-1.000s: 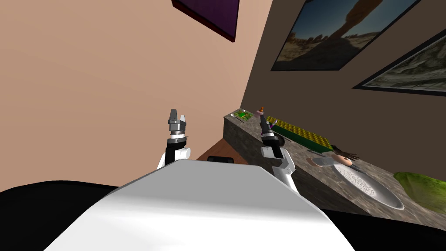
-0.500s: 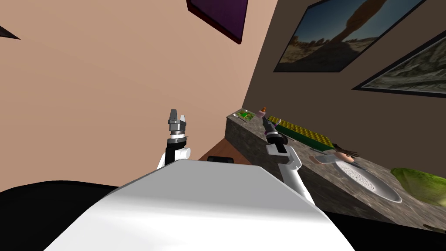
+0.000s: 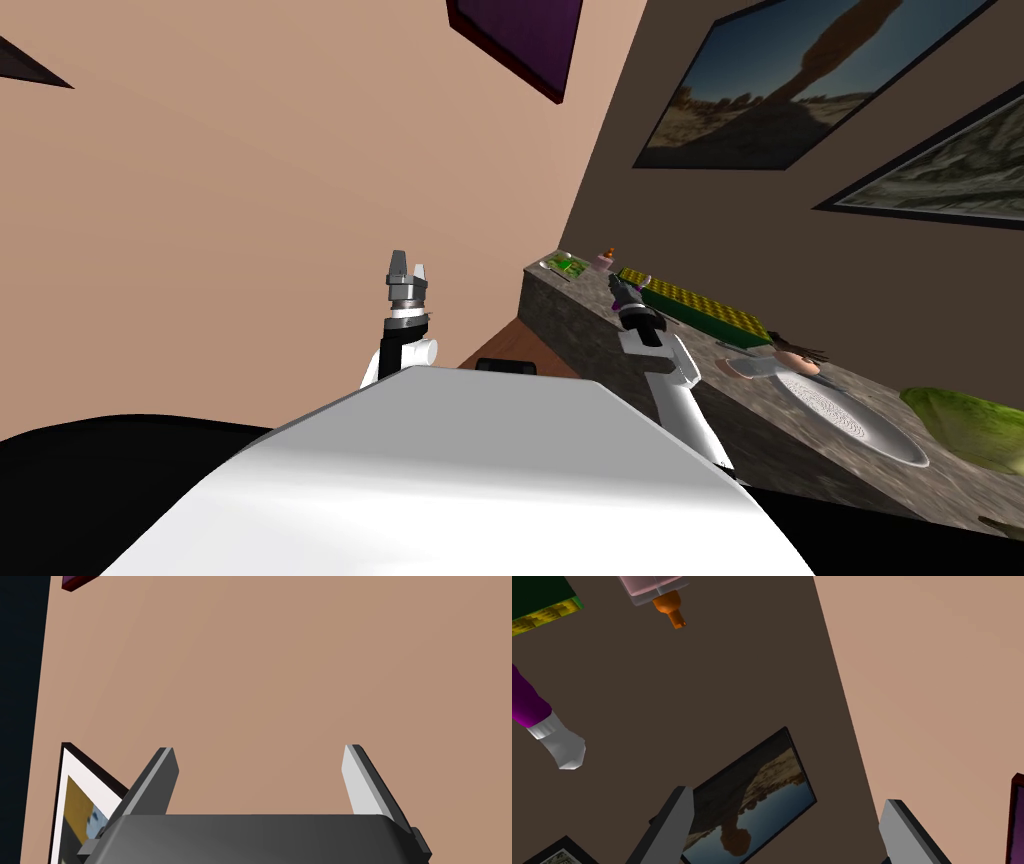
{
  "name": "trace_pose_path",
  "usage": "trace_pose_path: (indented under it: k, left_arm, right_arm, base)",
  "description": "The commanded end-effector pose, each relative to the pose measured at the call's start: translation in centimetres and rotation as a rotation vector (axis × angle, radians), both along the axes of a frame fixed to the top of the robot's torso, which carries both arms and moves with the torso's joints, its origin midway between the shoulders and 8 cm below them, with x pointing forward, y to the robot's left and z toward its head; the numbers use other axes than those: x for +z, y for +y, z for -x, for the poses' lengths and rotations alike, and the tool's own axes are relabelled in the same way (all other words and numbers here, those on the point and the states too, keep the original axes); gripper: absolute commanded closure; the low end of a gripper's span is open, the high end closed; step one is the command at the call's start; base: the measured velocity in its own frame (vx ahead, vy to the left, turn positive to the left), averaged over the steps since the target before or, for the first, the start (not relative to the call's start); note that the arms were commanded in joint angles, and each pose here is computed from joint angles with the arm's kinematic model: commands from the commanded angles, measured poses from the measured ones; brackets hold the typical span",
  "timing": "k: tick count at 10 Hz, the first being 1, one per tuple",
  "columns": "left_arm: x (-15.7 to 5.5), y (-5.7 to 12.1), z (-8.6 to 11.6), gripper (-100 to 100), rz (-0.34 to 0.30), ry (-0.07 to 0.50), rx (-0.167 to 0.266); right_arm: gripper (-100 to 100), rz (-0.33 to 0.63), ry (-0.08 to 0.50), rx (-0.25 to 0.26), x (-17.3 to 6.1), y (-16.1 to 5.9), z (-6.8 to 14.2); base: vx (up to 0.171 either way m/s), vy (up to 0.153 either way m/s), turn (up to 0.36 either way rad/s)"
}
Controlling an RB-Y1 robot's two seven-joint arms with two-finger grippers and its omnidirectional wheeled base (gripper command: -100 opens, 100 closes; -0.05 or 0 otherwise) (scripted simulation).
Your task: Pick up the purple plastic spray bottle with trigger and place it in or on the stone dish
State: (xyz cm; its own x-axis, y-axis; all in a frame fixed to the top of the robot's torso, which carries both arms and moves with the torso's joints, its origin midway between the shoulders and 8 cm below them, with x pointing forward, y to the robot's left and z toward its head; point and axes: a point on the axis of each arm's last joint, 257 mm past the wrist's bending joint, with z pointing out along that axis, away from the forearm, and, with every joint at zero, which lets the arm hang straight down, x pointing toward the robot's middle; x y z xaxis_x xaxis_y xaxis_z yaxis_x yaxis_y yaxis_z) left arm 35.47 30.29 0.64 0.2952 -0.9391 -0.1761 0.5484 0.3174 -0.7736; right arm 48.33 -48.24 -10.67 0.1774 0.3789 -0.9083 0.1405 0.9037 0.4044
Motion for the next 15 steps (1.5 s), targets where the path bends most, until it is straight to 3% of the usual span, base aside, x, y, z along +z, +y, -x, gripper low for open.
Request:
trace_pose_path:
  k: [1,3,6,9,15]
  left_arm:
    - [0.0,0.0,0.0,0,0.000,0.000,0.000]
    - [0.0,0.0,0.0,0,0.000,0.000,0.000]
    - [0.0,0.0,0.0,0,0.000,0.000,0.000]
    - [0.0,0.0,0.0,0,0.000,0.000,0.000]
    - [0.0,0.0,0.0,0,0.000,0.000,0.000]
  right_arm:
    - [-100,0.043,0.061,-0.074,-1.4,-3.1,0.1]
    - [-100,0.042,0.066,-0.077,-1.6,-3.2,0.1]
    - [-100,0.087,0.143,-0.167,-3.6,-7.0,0.8]
    - [-100,0.106,0.181,-0.212,-4.6,-8.8,1.3]
    - [-100,0.193,0.393,-0.444,-9.7,-17.7,5.5]
  base:
    - [0.025,0.029,0.017]
    - [0.017,0.015,0.002]
    - [0.021,0.008,0.015]
    - [0.027,0.005,0.013]
    - [0.059,-0.001,0.037]
